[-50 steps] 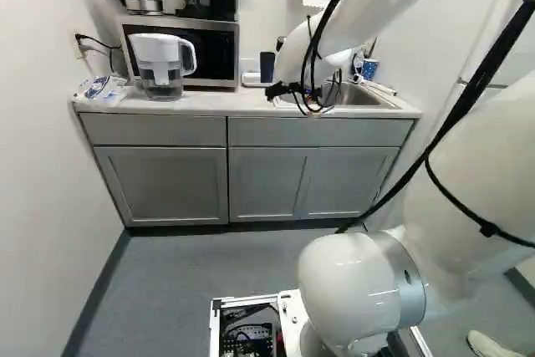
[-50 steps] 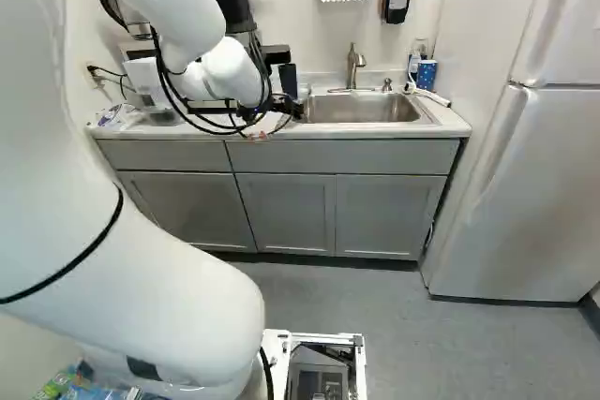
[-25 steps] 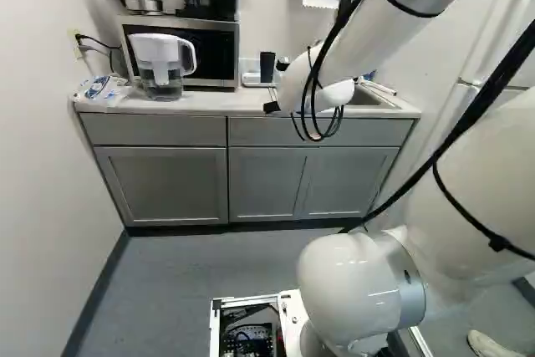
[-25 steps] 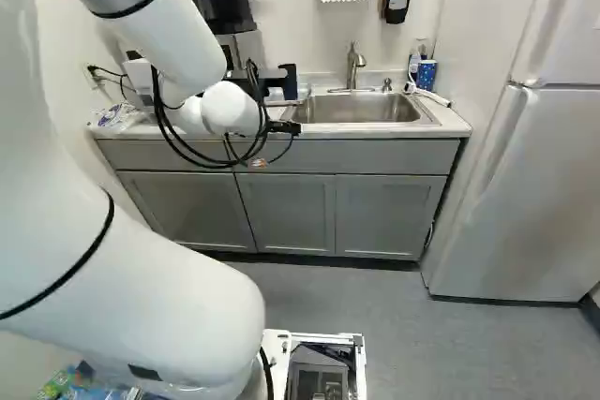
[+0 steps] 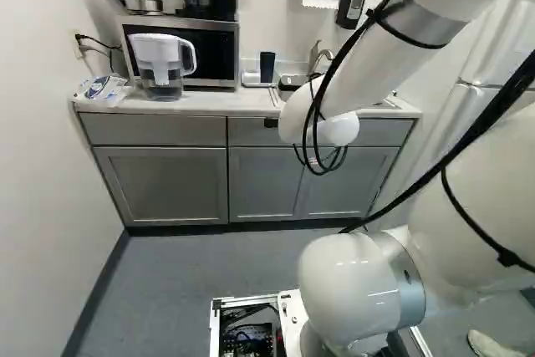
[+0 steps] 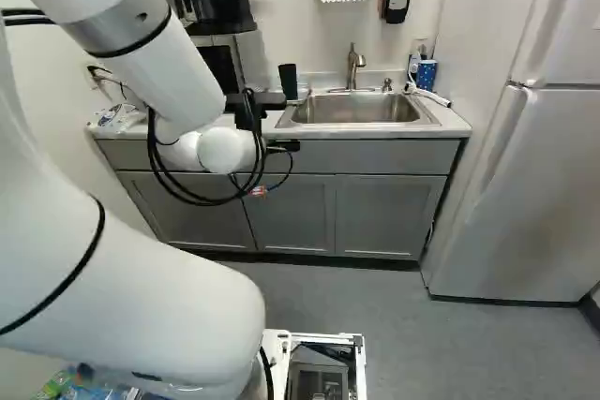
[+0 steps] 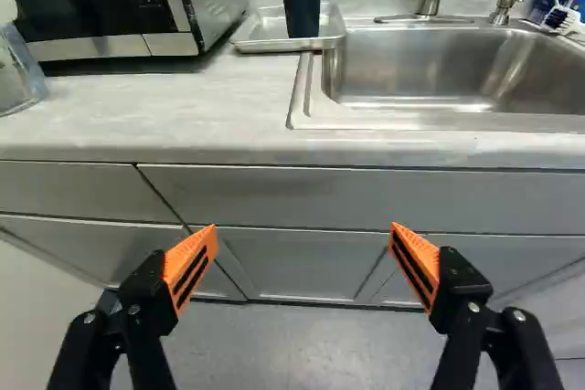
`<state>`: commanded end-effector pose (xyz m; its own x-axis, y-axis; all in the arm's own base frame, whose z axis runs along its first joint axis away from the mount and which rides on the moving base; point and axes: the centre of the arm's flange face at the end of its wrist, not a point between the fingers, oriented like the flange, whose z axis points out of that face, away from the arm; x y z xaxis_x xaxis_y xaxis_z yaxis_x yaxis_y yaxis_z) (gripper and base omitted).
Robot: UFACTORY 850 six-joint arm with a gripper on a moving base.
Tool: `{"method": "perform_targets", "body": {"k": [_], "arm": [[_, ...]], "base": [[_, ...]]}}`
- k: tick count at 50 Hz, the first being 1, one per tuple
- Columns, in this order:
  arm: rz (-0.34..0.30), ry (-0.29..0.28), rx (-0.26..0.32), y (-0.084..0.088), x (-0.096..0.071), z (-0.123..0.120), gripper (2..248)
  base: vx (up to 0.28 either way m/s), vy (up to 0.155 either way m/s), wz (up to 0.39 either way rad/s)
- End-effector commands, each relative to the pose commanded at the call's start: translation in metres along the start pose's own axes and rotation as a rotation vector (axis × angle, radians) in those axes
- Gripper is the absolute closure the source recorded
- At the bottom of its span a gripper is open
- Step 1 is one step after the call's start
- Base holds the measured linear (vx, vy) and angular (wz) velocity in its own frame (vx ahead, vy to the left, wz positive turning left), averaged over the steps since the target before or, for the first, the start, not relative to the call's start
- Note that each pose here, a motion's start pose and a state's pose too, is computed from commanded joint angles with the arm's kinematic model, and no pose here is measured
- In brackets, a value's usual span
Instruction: Rinse the cup and place it in the tray
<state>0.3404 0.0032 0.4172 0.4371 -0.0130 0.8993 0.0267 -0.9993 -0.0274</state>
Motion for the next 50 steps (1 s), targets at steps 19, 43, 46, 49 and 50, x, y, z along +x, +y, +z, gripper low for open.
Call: {"method": "perform_targets", "body": {"k": [19, 43, 46, 49, 50], "arm": [[-0.005, 0.055, -0.012, 0.001, -0.035, -0.017, 3], [-0.011, 0.101, -0.027, 0.002, -0.065, -0.033, 3], [-0.012, 0.105, -0.029, 0.002, -0.067, -0.034, 3], [-0.013, 0.108, -0.030, 0.002, -0.069, -0.036, 3], [-0.013, 0.109, -0.030, 0.002, -0.070, -0.036, 3]], "base": [[0.000, 0.000, 0.000], [0.000, 0.000, 0.000], [0.000, 0.000, 0.000], [0.000, 0.000, 0.000], [0.000, 0.000, 0.000]]}}
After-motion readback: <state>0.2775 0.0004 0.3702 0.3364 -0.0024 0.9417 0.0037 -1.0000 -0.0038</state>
